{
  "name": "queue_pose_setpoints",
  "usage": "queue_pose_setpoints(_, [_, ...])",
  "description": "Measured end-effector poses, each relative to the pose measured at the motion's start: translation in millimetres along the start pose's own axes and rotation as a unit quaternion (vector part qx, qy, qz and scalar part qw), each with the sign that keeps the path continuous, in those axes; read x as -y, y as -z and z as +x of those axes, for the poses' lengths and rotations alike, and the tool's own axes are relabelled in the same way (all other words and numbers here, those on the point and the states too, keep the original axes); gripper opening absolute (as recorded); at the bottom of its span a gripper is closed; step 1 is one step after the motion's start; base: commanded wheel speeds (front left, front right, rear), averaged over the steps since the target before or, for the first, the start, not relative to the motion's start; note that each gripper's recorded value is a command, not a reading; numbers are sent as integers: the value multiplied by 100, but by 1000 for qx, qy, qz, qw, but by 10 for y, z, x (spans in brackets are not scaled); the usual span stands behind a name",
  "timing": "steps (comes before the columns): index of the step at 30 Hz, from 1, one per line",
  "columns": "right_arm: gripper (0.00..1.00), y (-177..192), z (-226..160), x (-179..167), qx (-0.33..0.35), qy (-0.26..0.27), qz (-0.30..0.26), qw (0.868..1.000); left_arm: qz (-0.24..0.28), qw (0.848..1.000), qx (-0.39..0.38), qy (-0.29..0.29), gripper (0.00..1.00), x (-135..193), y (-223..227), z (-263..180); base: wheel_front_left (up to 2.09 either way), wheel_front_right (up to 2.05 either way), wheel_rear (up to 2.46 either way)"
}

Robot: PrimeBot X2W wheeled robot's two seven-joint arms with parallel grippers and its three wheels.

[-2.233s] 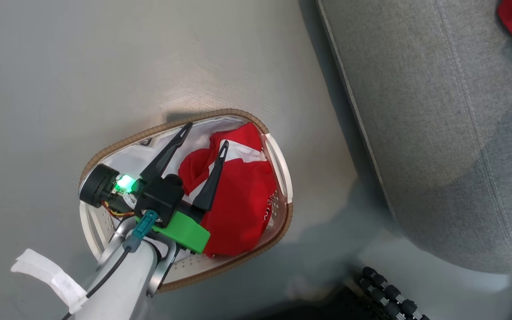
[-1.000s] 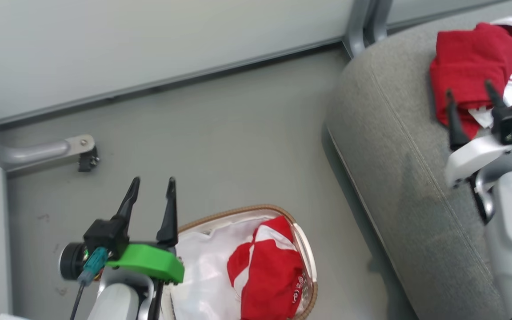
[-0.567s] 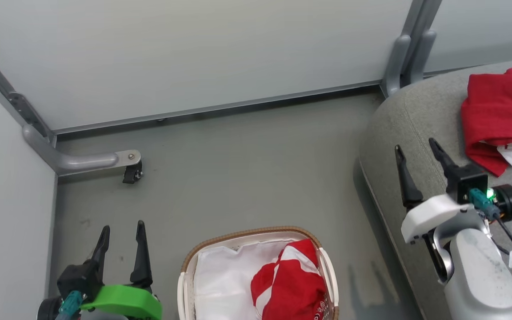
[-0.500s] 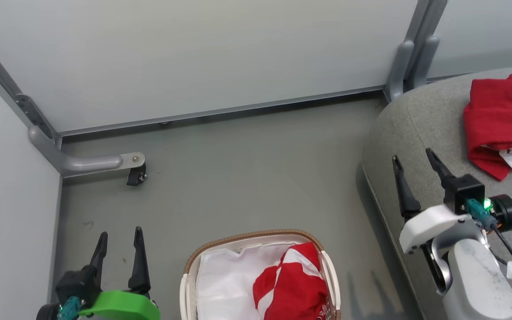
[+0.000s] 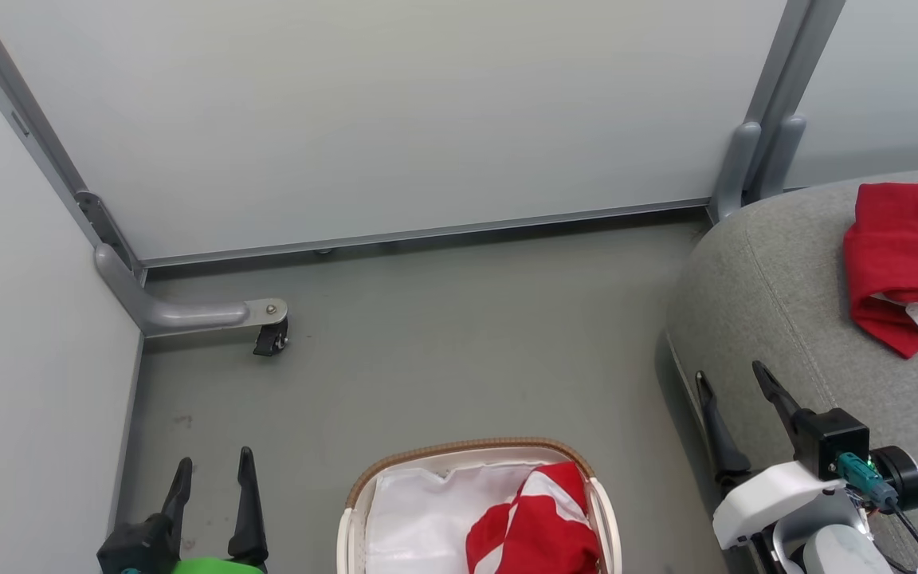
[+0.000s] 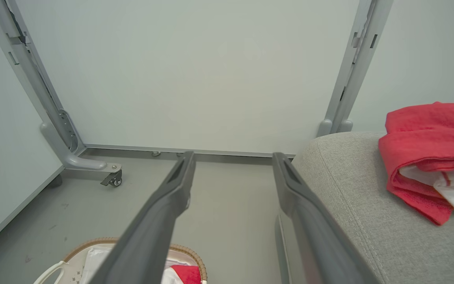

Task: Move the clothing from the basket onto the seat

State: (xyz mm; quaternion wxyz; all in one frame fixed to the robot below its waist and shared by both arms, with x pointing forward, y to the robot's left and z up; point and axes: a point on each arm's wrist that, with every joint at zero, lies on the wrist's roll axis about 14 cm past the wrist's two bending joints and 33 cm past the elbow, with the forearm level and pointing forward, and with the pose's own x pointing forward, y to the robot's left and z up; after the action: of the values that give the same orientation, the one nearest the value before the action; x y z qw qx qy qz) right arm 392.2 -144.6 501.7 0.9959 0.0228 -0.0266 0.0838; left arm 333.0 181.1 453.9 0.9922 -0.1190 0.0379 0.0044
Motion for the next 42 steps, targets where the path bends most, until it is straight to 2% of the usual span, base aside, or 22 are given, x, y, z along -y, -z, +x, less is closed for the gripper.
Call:
queue_pose_setpoints(36, [100,80,-93,-33,-12,-2,10,1000,-6,1000,-9,14,100,113,62,5,0,0,0])
queue_pose_setpoints(42, [100,74,-69,7,-10,3,9,1000,8,999,-23,37,100,233,141,29,0,0,0])
